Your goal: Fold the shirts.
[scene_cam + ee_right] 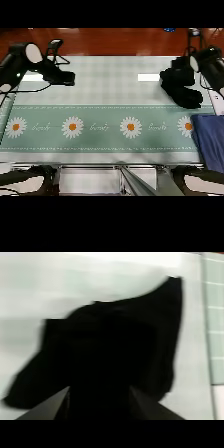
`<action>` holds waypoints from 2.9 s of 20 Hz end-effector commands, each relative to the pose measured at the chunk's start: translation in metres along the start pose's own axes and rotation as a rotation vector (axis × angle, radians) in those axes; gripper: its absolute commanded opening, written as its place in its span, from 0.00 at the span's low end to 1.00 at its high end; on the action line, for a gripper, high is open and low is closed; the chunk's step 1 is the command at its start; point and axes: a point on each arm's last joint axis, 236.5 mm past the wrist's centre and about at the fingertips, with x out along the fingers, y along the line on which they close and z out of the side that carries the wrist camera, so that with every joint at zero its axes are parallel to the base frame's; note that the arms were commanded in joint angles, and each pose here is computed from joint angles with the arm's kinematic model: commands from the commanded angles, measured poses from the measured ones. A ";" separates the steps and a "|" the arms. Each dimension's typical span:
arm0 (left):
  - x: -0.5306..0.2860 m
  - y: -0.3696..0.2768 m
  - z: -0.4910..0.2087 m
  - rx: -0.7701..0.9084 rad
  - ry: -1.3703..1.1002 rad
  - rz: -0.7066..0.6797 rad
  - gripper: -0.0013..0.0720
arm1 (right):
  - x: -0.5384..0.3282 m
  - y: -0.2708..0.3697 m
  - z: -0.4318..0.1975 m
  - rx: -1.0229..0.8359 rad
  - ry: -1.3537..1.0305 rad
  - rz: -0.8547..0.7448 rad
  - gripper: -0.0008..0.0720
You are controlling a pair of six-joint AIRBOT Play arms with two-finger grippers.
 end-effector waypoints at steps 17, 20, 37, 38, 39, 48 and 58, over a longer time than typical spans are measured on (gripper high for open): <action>-0.053 0.078 -0.046 -0.301 -0.177 0.062 0.71 | 0.134 0.018 -0.077 0.259 0.395 0.285 0.05; -0.101 0.100 -0.048 -0.410 -0.299 0.053 0.71 | 0.070 -0.001 0.011 0.219 0.172 0.326 0.05; -0.144 0.032 -0.097 -0.272 -0.596 -0.088 0.71 | -0.420 0.028 0.180 0.004 -0.761 0.671 0.05; -0.150 0.040 -0.091 -0.265 -0.634 -0.056 0.71 | -0.423 0.042 0.167 -0.030 -0.719 0.707 0.05; -0.158 0.048 -0.085 -0.266 -0.674 -0.025 0.71 | -0.425 0.058 0.154 -0.069 -0.674 0.747 0.05; -0.160 0.046 -0.092 -0.333 -0.634 -0.071 0.71 | -0.349 0.306 -0.054 -0.389 -0.038 1.098 0.05; -0.136 0.041 -0.109 -0.346 -0.544 -0.098 0.71 | -0.275 0.426 -0.143 -0.221 0.287 1.240 0.57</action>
